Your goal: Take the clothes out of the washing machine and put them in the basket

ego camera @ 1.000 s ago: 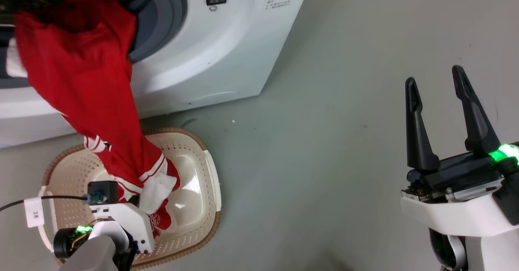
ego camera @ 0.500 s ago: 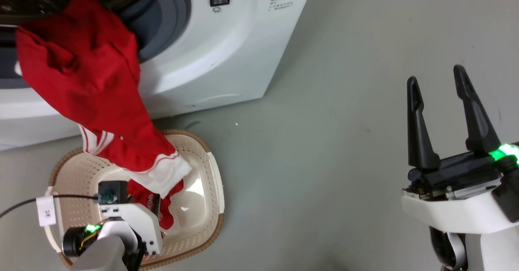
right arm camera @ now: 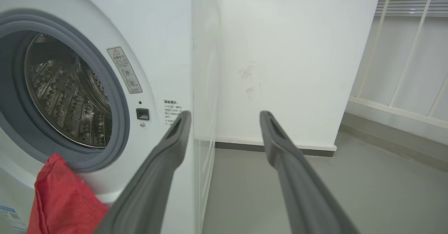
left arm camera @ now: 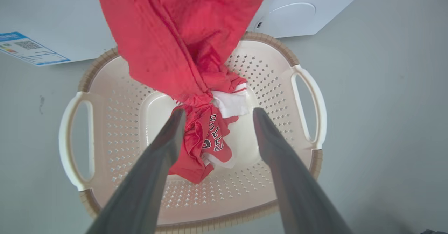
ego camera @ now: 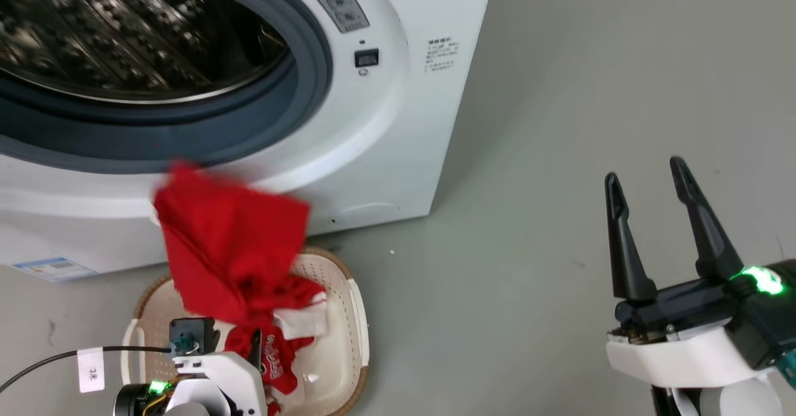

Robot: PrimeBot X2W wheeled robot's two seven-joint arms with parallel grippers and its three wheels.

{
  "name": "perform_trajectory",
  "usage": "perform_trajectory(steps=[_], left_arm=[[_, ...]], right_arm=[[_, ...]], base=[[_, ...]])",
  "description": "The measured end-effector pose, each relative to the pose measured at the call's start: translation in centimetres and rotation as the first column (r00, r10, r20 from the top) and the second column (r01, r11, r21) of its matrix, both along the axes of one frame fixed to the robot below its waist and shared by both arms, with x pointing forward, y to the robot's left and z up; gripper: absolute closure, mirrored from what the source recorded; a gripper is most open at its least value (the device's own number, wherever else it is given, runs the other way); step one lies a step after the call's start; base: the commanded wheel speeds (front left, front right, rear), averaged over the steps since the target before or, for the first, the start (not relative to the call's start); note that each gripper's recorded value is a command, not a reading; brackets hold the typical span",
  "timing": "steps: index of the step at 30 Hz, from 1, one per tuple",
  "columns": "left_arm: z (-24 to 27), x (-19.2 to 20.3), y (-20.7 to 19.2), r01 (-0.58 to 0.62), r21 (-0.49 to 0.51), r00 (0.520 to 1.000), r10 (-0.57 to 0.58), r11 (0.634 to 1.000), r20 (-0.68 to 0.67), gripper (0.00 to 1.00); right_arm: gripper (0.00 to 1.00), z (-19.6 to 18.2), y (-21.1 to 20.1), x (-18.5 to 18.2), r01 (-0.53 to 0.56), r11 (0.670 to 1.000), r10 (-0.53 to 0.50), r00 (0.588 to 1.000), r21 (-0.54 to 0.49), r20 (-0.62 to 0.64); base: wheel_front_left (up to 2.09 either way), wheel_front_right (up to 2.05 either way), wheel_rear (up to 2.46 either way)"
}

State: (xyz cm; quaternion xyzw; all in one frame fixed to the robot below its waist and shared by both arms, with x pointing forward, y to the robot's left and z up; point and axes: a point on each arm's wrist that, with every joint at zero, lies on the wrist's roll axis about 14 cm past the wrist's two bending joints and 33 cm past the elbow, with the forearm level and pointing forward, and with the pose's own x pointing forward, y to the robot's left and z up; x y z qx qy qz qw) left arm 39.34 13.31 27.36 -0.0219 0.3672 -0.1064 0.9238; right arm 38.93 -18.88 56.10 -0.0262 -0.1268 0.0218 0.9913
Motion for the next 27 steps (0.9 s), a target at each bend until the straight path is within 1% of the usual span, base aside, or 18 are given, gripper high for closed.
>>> perform_trajectory(steps=[6,10,19,27], left_arm=[[4.3,1.3,-0.1,-0.011,0.003,0.986,0.011,1.0,0.168,0.0],[7.0,1.8,0.3,-0.034,0.015,0.962,0.028,0.999,0.27,0.0],[13.3,1.7,0.4,-0.073,-0.008,0.873,0.068,0.997,0.483,0.0],[18.8,0.9,1.4,-0.13,-0.044,0.765,0.128,0.991,0.63,0.0]], right_arm=[[0.0,0.7,0.3,-1.6,-0.005,1.0,0.005,1.0,0.0,0.017],[0.0,1.3,0.4,-2.5,-0.007,1.0,0.007,0.999,0.003,0.031],[0.0,2.0,0.4,-4.5,-0.004,1.0,0.004,0.999,0.008,0.052],[0.0,2.3,0.9,-5.5,-0.018,1.0,0.017,0.998,0.01,0.066]], base=[[0.0,0.0,0.0],[0.0,0.0,0.0],[0.0,0.0,0.0],[0.0,0.0,0.0]])
